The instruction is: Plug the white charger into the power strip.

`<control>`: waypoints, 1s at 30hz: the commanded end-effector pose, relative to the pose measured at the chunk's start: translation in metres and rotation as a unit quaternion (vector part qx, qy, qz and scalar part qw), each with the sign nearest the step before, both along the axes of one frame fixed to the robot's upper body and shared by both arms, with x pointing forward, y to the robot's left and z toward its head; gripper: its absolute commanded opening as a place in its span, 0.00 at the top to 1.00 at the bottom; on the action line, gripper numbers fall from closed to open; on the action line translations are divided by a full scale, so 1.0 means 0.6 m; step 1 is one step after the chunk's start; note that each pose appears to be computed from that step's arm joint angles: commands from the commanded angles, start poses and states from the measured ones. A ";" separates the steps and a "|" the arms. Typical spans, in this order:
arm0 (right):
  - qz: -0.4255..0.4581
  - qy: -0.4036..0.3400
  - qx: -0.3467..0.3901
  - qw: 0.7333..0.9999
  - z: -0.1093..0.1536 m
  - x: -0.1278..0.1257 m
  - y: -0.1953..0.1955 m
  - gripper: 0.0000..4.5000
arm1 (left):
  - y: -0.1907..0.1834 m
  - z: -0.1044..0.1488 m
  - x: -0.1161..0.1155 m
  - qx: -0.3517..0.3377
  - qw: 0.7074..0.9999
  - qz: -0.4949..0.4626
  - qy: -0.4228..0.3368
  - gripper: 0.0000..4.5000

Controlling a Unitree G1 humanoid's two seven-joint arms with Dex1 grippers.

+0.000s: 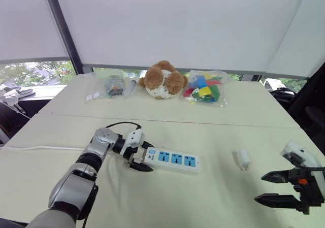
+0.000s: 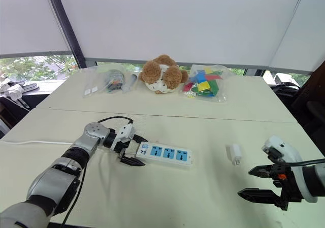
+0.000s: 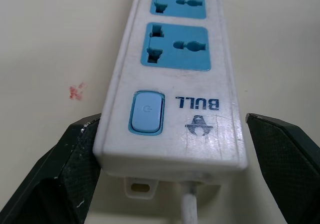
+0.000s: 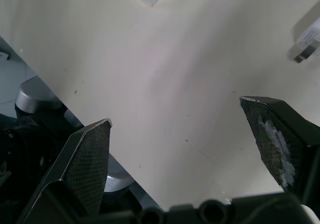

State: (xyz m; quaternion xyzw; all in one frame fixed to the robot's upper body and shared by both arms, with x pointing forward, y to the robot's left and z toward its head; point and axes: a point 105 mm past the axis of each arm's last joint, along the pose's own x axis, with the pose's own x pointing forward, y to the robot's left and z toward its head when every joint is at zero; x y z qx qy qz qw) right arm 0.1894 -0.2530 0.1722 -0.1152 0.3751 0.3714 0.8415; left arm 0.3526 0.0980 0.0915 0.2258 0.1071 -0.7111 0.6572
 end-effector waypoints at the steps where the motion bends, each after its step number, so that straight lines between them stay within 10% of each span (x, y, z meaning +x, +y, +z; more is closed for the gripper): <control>1: 0.005 -0.018 -0.005 1.000 0.016 -0.002 0.001 0.00 | -0.010 0.011 0.009 -0.008 1.000 0.005 -0.018 0.20; 3: 0.005 -0.017 -0.006 1.000 0.018 -0.002 -0.001 0.00 | -0.013 0.010 0.010 -0.009 1.000 0.006 -0.019 0.33; 14: -0.107 -0.030 0.008 0.994 0.043 0.068 -0.071 0.00 | 0.011 0.001 -0.004 0.002 0.999 0.041 -0.027 0.32; 30: -0.270 0.146 -0.006 0.952 0.076 0.195 -0.113 0.00 | -0.086 0.025 -0.058 -0.042 0.994 0.086 -0.044 0.32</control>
